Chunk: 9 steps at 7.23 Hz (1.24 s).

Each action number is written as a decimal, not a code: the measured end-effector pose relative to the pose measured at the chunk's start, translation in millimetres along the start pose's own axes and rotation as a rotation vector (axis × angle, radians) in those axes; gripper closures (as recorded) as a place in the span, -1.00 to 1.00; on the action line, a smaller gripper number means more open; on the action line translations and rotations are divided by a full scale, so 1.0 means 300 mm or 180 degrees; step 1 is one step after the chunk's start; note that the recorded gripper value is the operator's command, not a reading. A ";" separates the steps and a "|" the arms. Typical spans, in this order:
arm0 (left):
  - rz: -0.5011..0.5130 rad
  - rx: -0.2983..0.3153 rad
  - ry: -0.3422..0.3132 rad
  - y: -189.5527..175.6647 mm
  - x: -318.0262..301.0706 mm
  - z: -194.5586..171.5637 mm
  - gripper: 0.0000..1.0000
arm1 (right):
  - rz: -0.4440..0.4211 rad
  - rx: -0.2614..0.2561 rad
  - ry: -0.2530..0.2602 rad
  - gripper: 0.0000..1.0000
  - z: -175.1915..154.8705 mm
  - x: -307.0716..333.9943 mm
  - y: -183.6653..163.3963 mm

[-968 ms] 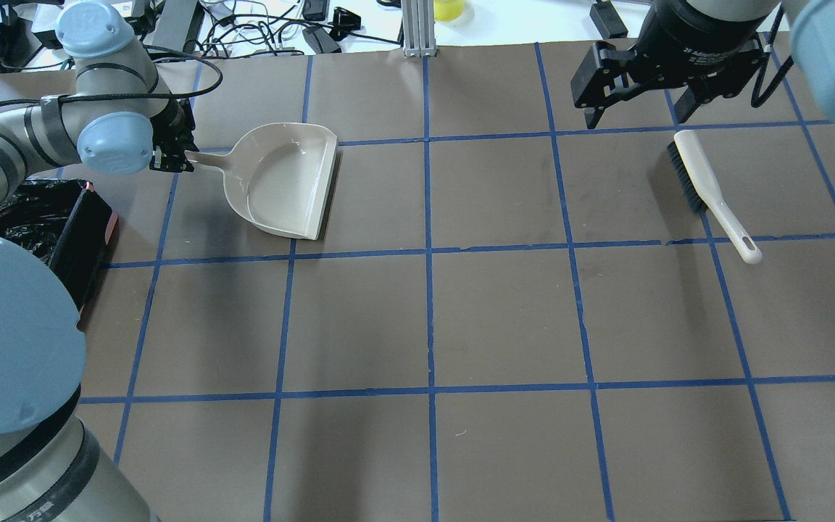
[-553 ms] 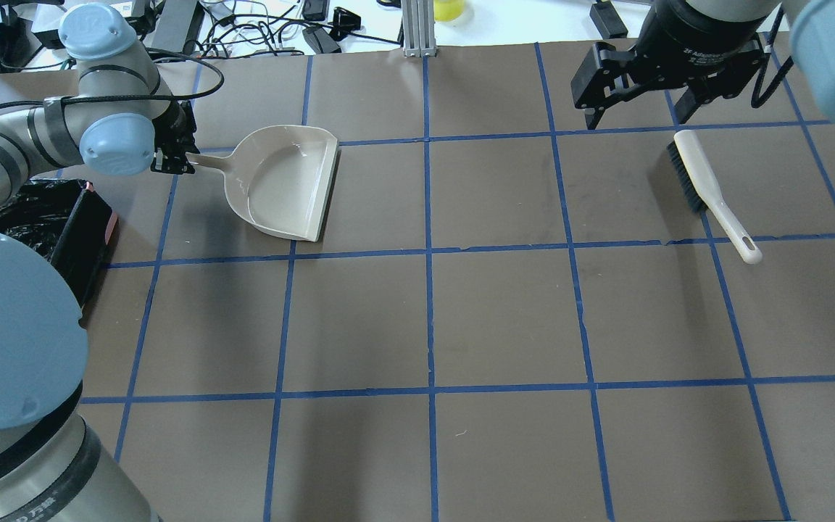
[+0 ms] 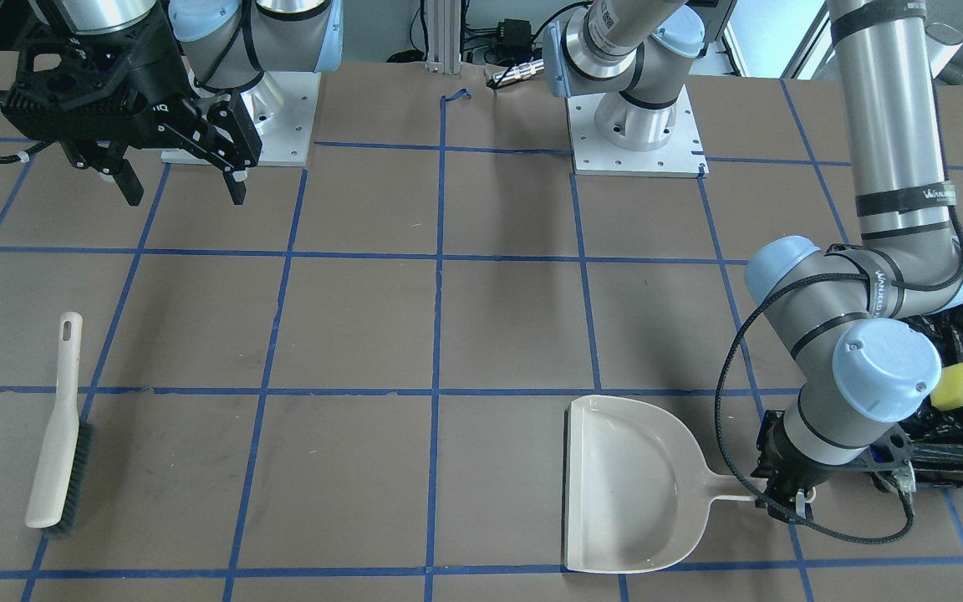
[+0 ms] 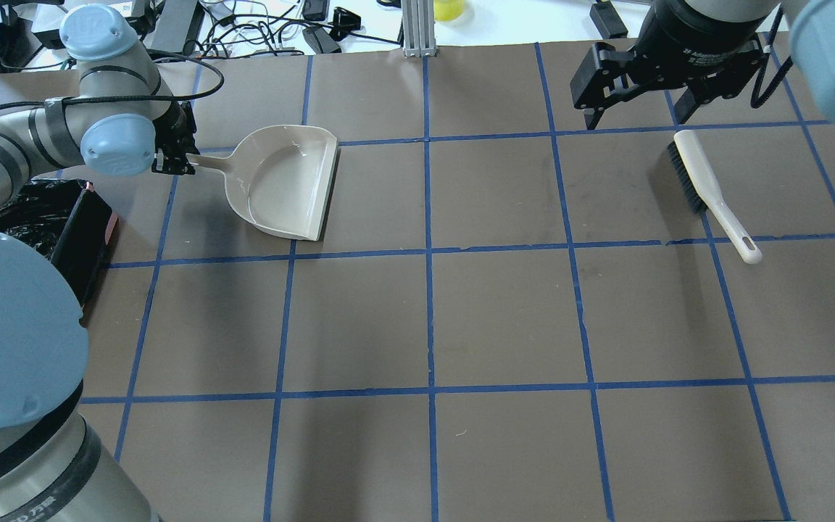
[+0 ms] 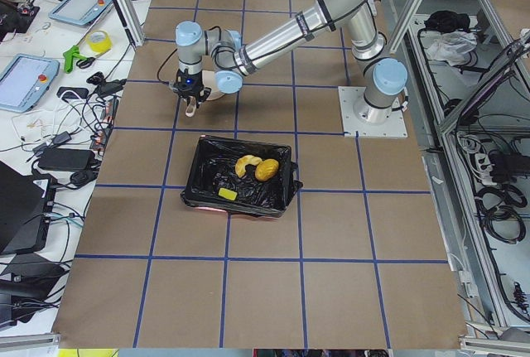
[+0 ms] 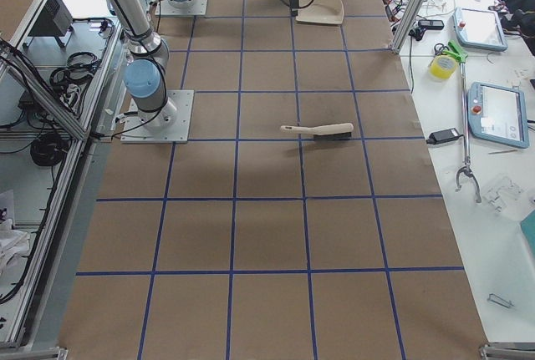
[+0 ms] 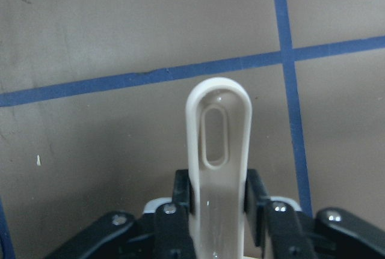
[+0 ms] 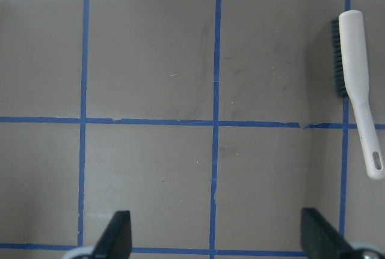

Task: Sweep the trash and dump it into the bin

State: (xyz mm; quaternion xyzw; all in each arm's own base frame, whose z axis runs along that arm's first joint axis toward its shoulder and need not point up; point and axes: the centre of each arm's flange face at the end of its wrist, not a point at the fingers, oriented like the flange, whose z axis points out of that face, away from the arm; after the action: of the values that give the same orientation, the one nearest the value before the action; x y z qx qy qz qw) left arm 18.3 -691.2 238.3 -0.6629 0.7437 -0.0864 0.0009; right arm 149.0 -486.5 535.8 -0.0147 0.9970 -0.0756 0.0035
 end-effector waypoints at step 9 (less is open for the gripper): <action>-0.0060 0.0036 0.0071 -0.006 -0.003 -0.060 -0.40 | 0.0003 -0.0003 0.0004 -1.00 0.000 0.002 0.001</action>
State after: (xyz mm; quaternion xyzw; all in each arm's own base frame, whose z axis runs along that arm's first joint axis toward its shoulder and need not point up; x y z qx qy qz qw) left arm 18.1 -688.3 256.1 -0.6689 0.7369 -0.0979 -0.0045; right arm 148.4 -486.3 535.9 -0.0142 0.9971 -0.0751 0.0030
